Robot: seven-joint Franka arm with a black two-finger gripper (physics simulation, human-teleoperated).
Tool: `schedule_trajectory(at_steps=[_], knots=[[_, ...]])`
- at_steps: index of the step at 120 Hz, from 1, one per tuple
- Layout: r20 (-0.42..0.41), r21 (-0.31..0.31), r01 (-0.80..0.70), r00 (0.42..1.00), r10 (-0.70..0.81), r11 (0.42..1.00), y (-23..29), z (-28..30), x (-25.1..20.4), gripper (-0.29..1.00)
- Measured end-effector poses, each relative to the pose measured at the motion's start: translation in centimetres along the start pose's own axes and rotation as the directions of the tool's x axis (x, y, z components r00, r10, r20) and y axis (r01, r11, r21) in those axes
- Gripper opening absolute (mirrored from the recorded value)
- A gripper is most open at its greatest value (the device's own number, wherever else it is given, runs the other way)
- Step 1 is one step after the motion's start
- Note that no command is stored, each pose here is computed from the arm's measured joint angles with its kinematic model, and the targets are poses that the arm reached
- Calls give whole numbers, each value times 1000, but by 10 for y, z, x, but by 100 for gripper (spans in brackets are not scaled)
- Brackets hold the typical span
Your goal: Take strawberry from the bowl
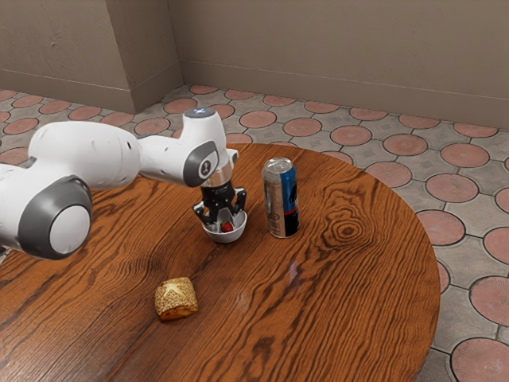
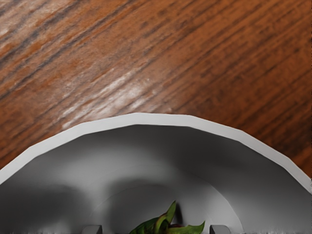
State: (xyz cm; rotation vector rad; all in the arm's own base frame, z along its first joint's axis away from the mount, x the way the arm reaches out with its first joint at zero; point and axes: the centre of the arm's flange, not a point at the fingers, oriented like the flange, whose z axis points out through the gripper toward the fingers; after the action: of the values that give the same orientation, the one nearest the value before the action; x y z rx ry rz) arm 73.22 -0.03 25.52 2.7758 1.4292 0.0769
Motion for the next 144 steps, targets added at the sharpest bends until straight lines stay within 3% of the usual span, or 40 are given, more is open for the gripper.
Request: schedule_trajectory(at_steps=[68, 98, 120, 144], knots=[[-11, -5, 1, 1000, -1, 1000, 1, -9, 1, 9], [-31, -31, 4, 1000, -5, 1000, 1, -40, 2, 6], [-32, -42, -7, 999, 5, 999, -12, -82, -20, 5], [-27, 5, -58, 998, 59, 998, -22, -91, -73, 4]])
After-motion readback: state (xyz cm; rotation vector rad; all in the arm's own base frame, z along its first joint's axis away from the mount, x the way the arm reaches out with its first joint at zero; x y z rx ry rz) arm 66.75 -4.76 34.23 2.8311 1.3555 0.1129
